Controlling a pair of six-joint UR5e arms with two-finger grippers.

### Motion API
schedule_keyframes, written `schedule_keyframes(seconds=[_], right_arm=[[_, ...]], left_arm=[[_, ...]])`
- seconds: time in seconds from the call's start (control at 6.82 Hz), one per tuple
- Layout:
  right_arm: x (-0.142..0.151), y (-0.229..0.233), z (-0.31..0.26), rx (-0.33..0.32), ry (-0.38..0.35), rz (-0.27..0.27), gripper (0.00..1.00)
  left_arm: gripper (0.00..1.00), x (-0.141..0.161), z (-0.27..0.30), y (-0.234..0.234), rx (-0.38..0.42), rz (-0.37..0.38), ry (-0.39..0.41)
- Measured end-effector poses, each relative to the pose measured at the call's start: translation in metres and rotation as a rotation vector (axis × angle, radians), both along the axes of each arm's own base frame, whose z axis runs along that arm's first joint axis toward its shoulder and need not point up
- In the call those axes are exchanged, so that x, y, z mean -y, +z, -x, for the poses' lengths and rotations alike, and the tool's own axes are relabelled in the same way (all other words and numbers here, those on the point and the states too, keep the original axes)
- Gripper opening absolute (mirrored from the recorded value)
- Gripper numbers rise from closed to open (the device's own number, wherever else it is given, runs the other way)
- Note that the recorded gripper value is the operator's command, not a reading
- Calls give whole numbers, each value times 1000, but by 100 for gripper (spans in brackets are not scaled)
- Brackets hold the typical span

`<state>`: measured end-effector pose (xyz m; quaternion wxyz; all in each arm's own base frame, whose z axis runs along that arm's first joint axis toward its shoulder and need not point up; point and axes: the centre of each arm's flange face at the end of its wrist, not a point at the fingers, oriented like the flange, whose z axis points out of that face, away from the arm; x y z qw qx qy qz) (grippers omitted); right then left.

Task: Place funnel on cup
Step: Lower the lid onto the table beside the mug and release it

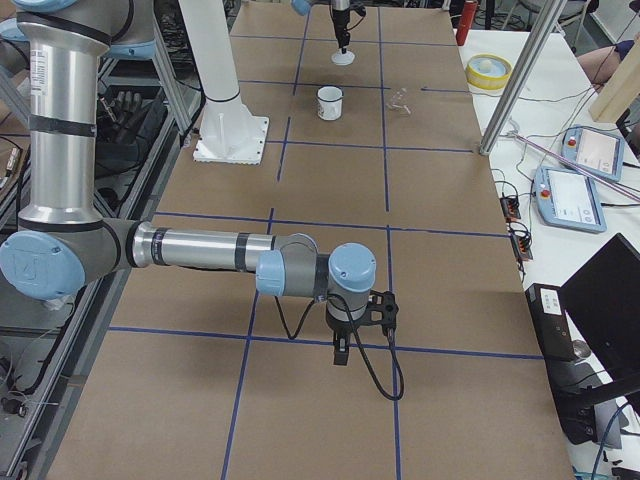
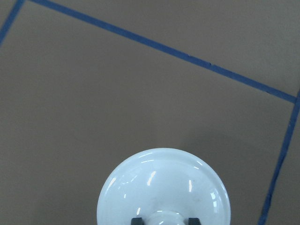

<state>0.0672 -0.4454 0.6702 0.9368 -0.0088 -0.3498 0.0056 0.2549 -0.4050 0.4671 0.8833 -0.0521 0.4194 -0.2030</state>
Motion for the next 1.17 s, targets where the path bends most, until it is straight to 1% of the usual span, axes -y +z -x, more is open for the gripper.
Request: schedule_keyframes(seconds=[0.15, 0.29, 0.44, 0.59, 0.73, 1.17], right_arm=[[0, 0, 0, 0, 0, 0, 100], [0, 0, 0, 0, 0, 0, 100], [0, 0, 0, 0, 0, 0, 100], [0, 0, 0, 0, 0, 0, 100], [0, 0, 0, 0, 0, 0, 100], [0, 0, 0, 0, 0, 0, 100]], left_arm=[[0, -4, -29, -19, 4, 43, 14], [7, -12, -55, -32, 8, 75, 24], [21, -21, -74, -36, 17, 88, 33], [56, -27, -87, -38, 23, 96, 39], [100, -32, -97, -40, 25, 103, 41], [100, -36, -101, -49, 14, 96, 38]])
